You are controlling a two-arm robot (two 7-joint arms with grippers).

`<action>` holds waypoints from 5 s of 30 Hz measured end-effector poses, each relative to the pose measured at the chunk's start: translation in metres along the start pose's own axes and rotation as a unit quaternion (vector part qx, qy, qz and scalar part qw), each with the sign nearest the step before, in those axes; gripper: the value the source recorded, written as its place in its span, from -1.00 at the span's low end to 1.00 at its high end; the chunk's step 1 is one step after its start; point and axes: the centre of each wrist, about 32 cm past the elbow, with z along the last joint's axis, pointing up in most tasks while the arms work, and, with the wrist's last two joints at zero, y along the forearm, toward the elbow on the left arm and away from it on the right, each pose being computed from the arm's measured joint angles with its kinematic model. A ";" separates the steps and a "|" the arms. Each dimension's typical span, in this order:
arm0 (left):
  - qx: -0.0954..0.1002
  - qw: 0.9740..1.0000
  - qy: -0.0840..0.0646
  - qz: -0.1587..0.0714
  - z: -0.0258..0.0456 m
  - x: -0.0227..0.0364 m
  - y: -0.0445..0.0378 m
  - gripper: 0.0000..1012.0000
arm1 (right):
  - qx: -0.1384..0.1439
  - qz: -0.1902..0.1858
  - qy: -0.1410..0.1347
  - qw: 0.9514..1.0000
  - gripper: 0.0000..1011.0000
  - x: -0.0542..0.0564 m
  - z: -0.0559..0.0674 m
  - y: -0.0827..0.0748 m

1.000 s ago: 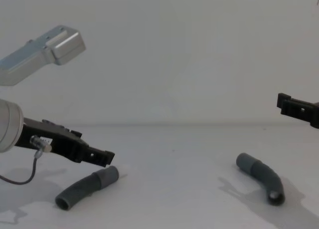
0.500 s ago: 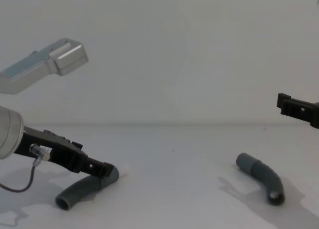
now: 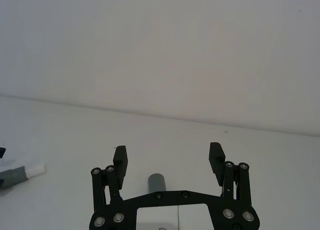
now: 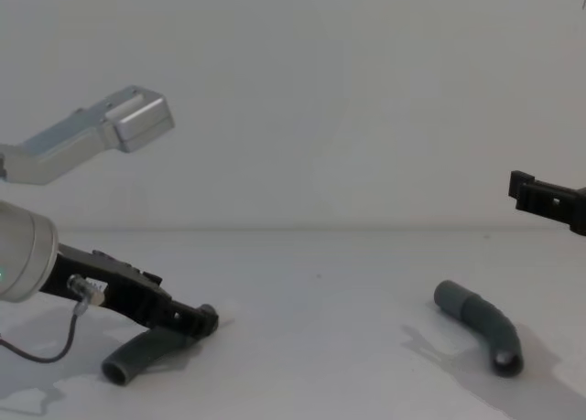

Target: Use both hands to pick up one end of the pipe from the table, align the ends, and insert them.

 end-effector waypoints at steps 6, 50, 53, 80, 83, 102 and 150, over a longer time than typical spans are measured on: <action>0.001 1.000 0.002 0.000 -0.0006 -0.0005 -0.0018 0.98 | 0.000 0.000 0.000 1.000 0.98 0.000 0.000 0.000; 0.031 0.999 0.027 0.016 -0.0080 0.0034 -0.0087 0.96 | 0.000 0.000 0.000 1.000 0.98 0.000 0.000 0.000; 0.032 0.999 0.028 0.015 -0.0079 0.0034 -0.0093 0.87 | 0.000 0.000 0.000 1.000 0.98 0.000 0.000 0.000; 0.038 0.999 0.032 0.016 -0.0080 0.0037 -0.0114 0.08 | 0.000 0.000 0.000 1.000 0.98 0.000 0.000 0.000; 0.038 0.999 0.032 0.016 -0.0080 0.0036 -0.0115 0.04 | 0.000 0.000 0.000 1.000 0.98 0.000 0.000 0.000; 0.039 0.999 0.032 0.017 -0.0083 0.0036 -0.0117 -0.21 | -0.072 0.045 -0.002 0.996 0.98 0.022 0.031 0.012; 0.039 0.999 0.032 0.017 -0.0083 0.0037 -0.0117 -0.28 | -0.267 0.083 0.017 0.960 0.98 0.027 0.048 0.065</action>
